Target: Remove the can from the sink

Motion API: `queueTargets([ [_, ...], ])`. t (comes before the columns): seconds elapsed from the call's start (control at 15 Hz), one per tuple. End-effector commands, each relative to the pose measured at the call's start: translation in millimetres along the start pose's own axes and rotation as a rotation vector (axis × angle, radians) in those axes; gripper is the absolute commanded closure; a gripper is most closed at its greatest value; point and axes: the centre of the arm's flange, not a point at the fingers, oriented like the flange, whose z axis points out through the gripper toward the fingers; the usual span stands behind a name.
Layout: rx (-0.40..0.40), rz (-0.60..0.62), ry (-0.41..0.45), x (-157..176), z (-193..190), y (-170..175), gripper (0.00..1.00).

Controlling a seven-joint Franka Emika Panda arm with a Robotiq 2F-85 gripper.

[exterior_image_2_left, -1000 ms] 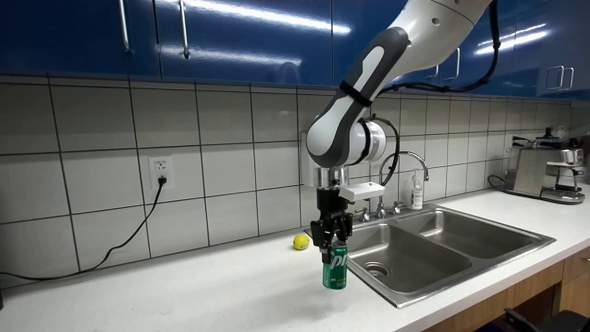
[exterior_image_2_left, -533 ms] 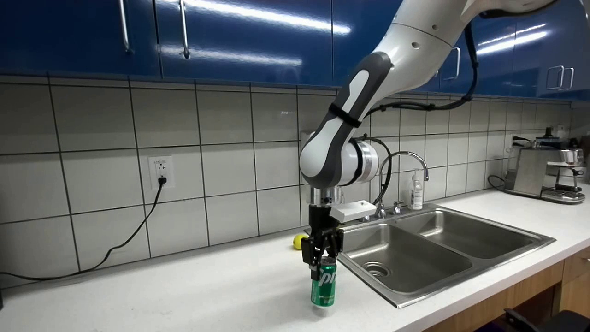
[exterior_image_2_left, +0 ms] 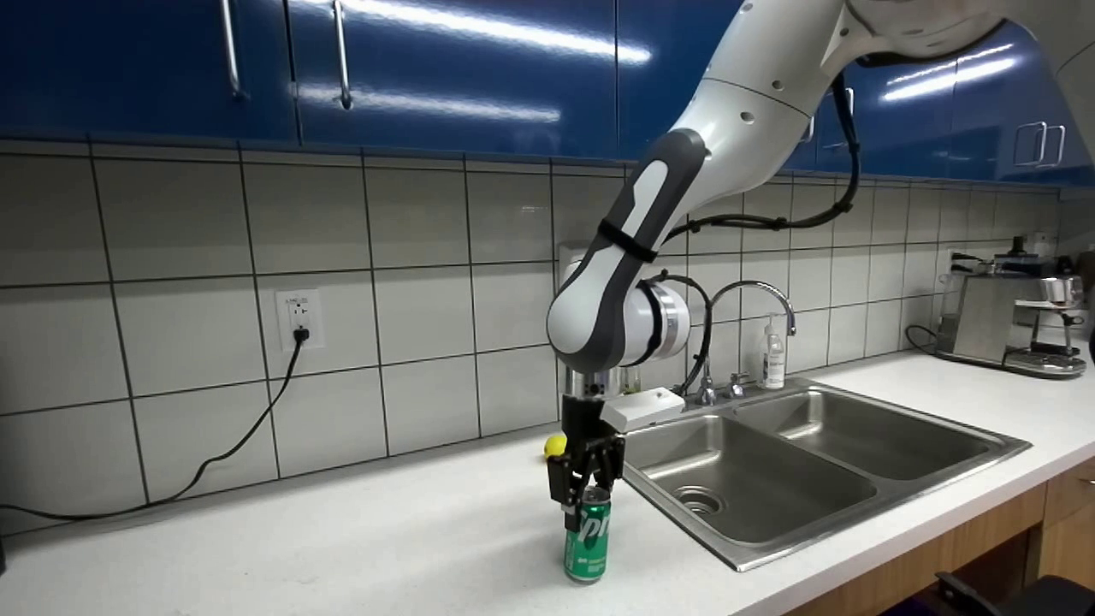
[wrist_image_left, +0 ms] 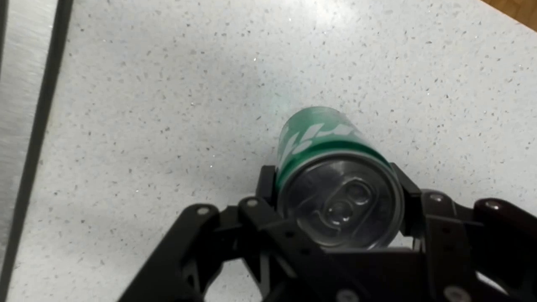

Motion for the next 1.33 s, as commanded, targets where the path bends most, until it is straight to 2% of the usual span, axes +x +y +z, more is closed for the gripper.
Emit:
queueTargets([
  [0.0, -0.027, 0.004, 0.016, 8, -2, 0, 0.61],
  [0.07, -0.029, 0.005, 0.018, 8, -2, 0, 0.61],
  [0.2, -0.038, 0.005, 0.011, 7, -1, 1, 0.1],
  [0.27, -0.043, 0.005, 0.009, 7, -1, 2, 0.1],
  [0.4, -0.046, 0.013, 0.006, 6, -3, 3, 0.01],
  [0.47, -0.05, 0.015, 0.005, 6, -3, 4, 0.0],
  [1.27, -0.038, 0.043, -0.036, 4, -28, 4, 0.0],
])
